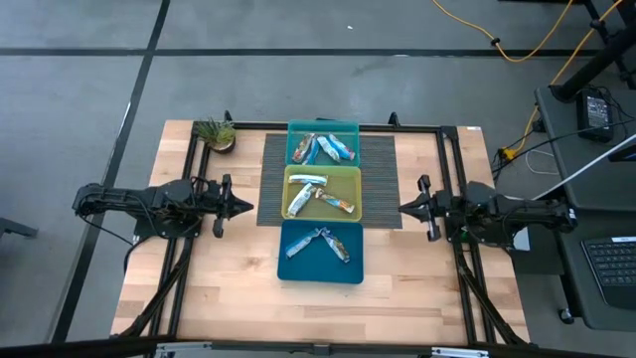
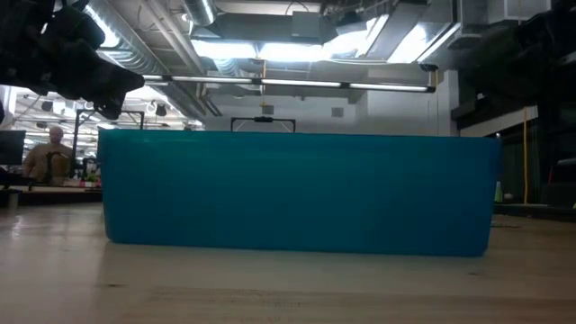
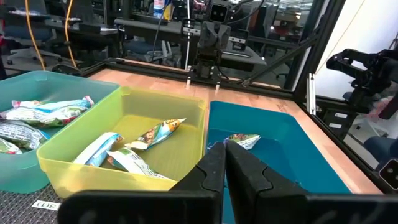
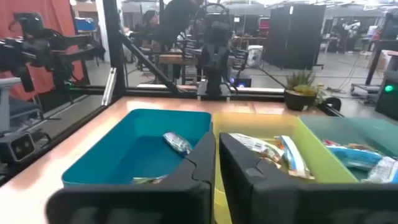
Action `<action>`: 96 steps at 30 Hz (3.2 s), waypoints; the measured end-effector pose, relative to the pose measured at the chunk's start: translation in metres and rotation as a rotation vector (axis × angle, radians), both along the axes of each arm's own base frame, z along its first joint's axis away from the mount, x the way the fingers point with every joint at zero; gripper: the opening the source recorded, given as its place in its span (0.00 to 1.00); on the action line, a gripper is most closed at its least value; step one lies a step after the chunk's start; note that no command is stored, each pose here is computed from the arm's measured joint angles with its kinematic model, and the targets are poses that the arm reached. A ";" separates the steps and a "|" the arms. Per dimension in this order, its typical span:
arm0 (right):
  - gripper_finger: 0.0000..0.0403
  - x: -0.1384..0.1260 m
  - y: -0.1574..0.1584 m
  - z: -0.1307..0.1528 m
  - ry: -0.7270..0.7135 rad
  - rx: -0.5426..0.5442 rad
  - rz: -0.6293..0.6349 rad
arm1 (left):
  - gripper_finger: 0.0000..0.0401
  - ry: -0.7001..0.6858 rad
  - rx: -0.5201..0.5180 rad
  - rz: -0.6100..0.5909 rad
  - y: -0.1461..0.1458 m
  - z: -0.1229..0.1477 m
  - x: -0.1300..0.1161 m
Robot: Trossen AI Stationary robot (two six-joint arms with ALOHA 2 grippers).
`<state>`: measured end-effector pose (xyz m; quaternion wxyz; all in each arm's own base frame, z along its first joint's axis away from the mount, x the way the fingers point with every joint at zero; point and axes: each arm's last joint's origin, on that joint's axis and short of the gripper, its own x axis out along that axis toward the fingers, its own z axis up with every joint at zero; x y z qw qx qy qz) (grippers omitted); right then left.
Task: Pick and place Granola Bars by type
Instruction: Return to Home Position
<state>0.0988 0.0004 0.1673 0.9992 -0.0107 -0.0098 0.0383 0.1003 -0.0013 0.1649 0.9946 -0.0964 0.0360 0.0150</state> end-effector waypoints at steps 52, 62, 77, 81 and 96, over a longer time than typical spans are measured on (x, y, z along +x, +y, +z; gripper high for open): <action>0.05 0.000 0.000 0.000 0.000 0.000 -0.006 | 0.01 0.000 0.000 0.001 0.000 0.000 0.000; 0.05 0.000 0.000 0.000 0.000 0.000 -0.006 | 0.02 0.000 0.000 0.001 0.000 0.000 0.000; 0.05 0.000 0.000 0.000 -0.001 0.000 -0.006 | 0.01 0.000 0.000 0.001 0.000 0.000 0.000; 0.05 0.000 0.000 0.000 -0.001 0.000 -0.006 | 0.01 0.000 0.000 0.000 0.000 0.000 0.000; 0.05 0.000 0.000 0.000 -0.001 0.000 -0.006 | 0.02 0.000 0.000 0.000 0.000 0.000 0.000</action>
